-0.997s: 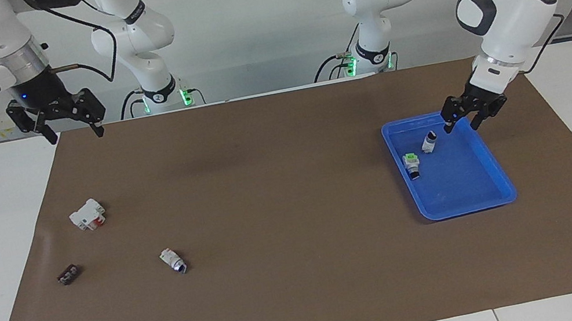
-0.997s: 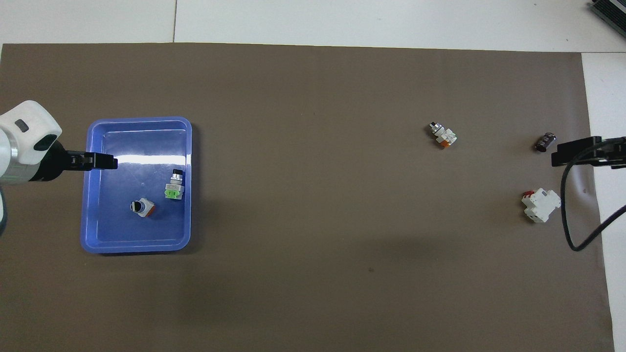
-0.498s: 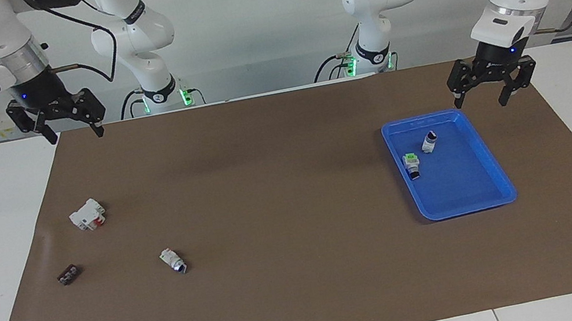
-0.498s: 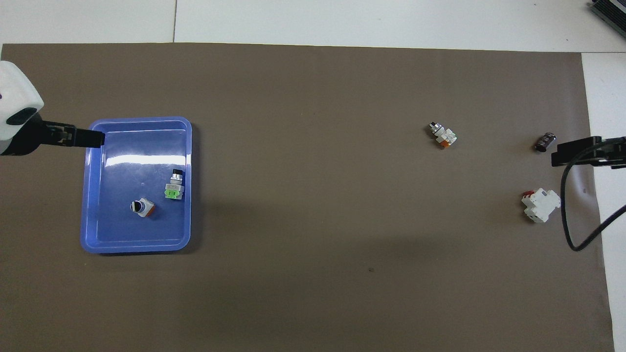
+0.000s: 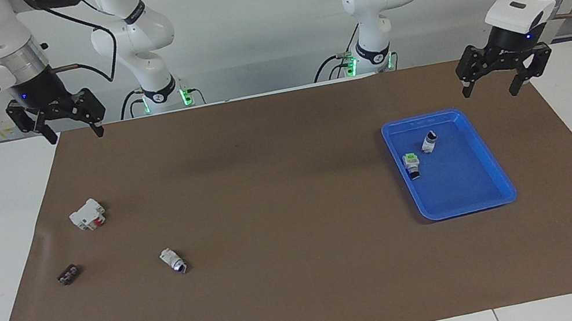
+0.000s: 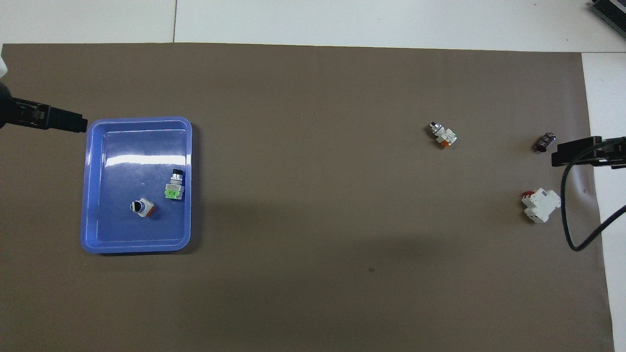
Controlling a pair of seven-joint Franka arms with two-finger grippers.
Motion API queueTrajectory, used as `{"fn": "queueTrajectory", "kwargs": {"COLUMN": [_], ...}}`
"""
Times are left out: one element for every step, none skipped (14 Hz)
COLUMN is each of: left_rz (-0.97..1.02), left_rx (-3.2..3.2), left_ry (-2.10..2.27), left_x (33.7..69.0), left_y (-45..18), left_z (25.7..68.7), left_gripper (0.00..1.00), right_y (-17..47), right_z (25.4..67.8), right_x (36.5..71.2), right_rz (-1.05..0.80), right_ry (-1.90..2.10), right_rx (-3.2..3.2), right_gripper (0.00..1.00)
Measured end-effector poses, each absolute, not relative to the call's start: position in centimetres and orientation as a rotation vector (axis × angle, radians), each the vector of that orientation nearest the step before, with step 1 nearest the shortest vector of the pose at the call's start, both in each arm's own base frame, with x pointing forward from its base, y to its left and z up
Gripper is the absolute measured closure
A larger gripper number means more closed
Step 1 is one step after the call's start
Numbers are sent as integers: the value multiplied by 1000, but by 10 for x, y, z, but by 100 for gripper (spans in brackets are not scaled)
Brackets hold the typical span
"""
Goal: Turn and place switch with both arms
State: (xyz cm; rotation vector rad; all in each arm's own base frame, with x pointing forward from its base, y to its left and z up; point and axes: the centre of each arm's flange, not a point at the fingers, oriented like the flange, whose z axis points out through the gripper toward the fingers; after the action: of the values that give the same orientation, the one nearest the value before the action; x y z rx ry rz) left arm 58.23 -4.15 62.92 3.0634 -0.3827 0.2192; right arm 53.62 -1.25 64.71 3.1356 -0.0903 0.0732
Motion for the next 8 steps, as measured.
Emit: {"fn": "queueTrajectory", "kwargs": {"left_rz": [204, 199, 198, 194, 183, 154, 120, 95], "left_rx": [3061, 3059, 3059, 3058, 3058, 3057, 3056, 3055], "left_ry": [-397, -409, -416, -422, -428, -437, -448, -458], "left_x": [581, 579, 577, 574, 571, 568, 562, 557], "left_y": [-47, -51, -53, -55, -57, -60, -64, -68], "left_z": [630, 631, 634, 636, 638, 638, 639, 642], "left_gripper": [0, 0, 0, 0, 0, 0, 0, 0], "right_y": [-13, -13, -13, -13, -13, -13, -13, -13], "right_z": [647, 647, 647, 647, 647, 647, 647, 647], "right_x": [536, 536, 536, 536, 536, 536, 536, 536], "right_rz": [73, 73, 73, 73, 73, 73, 73, 73], "right_ry": [-90, -90, -90, -90, -90, -90, -90, -90], "right_rx": [3136, 3136, 3136, 3136, 3136, 3136, 3136, 3136], "right_gripper": [0, 0, 0, 0, 0, 0, 0, 0]}}
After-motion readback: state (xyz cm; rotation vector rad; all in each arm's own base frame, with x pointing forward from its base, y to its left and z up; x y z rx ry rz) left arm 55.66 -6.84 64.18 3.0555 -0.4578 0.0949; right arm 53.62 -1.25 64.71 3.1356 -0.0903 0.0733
